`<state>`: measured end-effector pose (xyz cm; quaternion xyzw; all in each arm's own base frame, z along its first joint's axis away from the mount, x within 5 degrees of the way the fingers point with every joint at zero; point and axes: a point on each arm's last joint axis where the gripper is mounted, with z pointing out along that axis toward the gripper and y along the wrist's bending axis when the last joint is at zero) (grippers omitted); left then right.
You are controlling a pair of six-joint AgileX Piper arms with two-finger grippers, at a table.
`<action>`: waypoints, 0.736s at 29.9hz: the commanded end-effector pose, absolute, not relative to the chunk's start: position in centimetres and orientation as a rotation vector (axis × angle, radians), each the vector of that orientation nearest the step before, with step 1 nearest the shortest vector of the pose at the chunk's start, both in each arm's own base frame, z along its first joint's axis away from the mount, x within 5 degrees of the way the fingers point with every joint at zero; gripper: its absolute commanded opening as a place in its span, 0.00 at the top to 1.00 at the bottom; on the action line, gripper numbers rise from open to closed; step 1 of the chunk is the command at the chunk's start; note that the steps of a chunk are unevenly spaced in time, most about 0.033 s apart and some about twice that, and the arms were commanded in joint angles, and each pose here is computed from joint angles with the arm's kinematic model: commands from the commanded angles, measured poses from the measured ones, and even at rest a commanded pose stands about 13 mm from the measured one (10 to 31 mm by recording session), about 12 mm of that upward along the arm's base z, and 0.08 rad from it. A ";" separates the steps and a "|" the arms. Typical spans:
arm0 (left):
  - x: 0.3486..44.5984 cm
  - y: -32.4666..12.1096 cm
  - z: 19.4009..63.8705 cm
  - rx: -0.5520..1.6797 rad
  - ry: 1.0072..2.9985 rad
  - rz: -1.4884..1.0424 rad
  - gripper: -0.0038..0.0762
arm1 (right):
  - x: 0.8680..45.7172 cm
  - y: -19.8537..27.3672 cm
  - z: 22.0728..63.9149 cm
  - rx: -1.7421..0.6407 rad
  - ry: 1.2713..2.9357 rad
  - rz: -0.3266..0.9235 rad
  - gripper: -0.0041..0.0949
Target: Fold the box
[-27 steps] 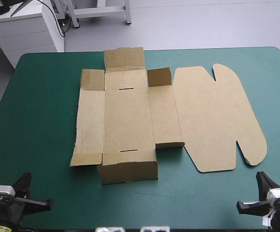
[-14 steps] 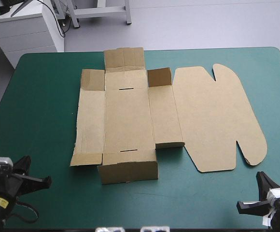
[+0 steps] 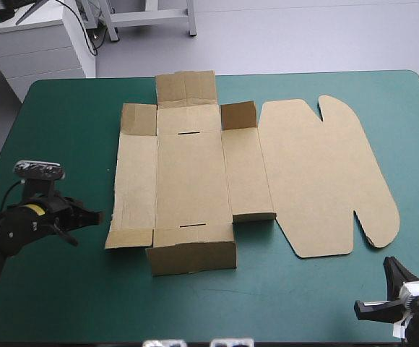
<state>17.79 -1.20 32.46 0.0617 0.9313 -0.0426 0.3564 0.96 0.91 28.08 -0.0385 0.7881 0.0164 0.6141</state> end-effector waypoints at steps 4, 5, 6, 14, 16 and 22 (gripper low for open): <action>21.8 -1.9 32.4 0.154 2.399 -0.392 0.93 | 0.5 0.9 29.5 -0.075 1.695 0.026 0.98; 22.4 -1.4 32.0 0.125 2.412 -0.428 0.93 | 0.5 0.9 29.5 -0.075 1.695 0.026 0.98; 23.0 -0.7 31.6 0.110 2.429 -0.468 0.93 | 0.5 0.9 29.5 -0.075 1.695 0.026 0.98; 26.5 4.0 28.0 -0.122 2.565 -0.745 0.94 | 0.5 0.9 29.5 -0.075 1.695 0.024 0.98; 27.4 4.5 27.3 -0.156 2.608 -0.737 0.95 | 0.5 0.9 29.5 -0.075 1.695 0.024 0.98; 28.6 4.8 26.0 -0.075 2.650 -0.774 0.96 | 0.5 0.9 29.5 -0.075 1.695 0.024 0.98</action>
